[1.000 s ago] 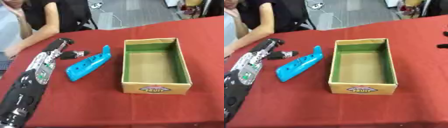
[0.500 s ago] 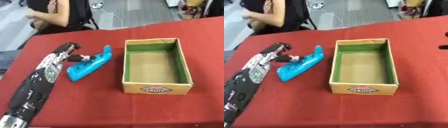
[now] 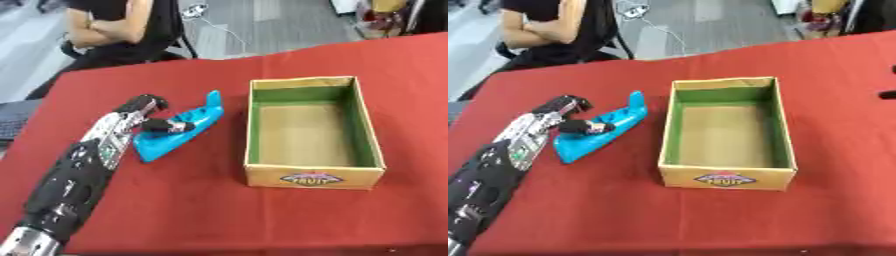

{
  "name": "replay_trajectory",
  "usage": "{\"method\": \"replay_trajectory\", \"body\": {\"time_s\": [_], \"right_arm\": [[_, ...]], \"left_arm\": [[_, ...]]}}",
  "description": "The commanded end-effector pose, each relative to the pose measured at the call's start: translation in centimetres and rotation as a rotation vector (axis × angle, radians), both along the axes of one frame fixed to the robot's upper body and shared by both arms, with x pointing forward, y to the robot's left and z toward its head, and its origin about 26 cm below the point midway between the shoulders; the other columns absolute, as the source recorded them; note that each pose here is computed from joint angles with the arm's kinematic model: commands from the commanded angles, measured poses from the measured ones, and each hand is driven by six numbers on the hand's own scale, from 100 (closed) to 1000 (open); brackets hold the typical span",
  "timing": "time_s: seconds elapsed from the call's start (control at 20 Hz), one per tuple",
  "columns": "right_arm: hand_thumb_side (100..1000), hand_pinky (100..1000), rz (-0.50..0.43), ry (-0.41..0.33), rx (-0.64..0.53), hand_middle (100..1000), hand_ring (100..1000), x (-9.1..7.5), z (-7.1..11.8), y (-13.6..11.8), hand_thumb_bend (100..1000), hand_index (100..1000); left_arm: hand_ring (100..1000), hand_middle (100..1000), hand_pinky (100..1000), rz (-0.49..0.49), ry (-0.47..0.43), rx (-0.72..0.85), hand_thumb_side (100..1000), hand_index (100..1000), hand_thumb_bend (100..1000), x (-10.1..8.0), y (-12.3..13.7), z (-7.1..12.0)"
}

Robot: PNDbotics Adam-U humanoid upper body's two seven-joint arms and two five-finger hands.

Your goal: Pick up objects on the table and place them in the box.

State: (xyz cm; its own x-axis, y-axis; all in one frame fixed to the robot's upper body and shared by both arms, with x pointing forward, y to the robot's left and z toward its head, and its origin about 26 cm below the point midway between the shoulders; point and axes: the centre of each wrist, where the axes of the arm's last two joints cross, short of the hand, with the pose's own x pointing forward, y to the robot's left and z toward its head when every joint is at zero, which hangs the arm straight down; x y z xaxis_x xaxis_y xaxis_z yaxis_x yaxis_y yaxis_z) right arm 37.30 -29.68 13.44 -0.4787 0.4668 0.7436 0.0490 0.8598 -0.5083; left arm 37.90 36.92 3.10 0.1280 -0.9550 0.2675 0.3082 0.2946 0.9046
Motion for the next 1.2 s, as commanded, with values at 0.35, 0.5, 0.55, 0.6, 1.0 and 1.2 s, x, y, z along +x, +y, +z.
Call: {"method": "replay_trajectory", "body": {"time_s": [0.35,0.5,0.55,0.6,1.0,1.2], "right_arm": [[1000,673,0.011,-0.032,-0.013,951,906,0.05,1.07,0.13,466,1000],[1000,673,0.013,-0.032,-0.013,951,906,0.05,1.08,0.18,465,1000],[1000,673,0.013,-0.032,-0.013,951,906,0.05,1.08,0.18,465,1000],[1000,673,0.013,-0.032,-0.012,951,906,0.05,1.08,0.19,465,1000],[1000,673,0.015,-0.032,-0.013,951,906,0.05,1.07,0.23,465,1000],[1000,673,0.016,-0.031,-0.013,951,906,0.06,1.06,0.23,465,1000]], "left_arm": [[725,725,712,-0.075,0.075,0.041,692,820,1000,0.25,0.79,1.07],[694,700,701,-0.109,0.151,0.057,664,799,1000,0.23,1.02,0.83],[666,677,677,-0.116,0.176,0.062,652,786,1000,0.19,1.11,0.69],[656,669,668,-0.121,0.194,0.065,646,781,1000,0.17,1.16,0.61],[440,473,424,-0.116,0.192,0.189,469,592,728,0.18,0.76,0.64],[310,367,291,-0.091,0.162,0.248,347,481,382,0.15,0.64,0.52]]}}
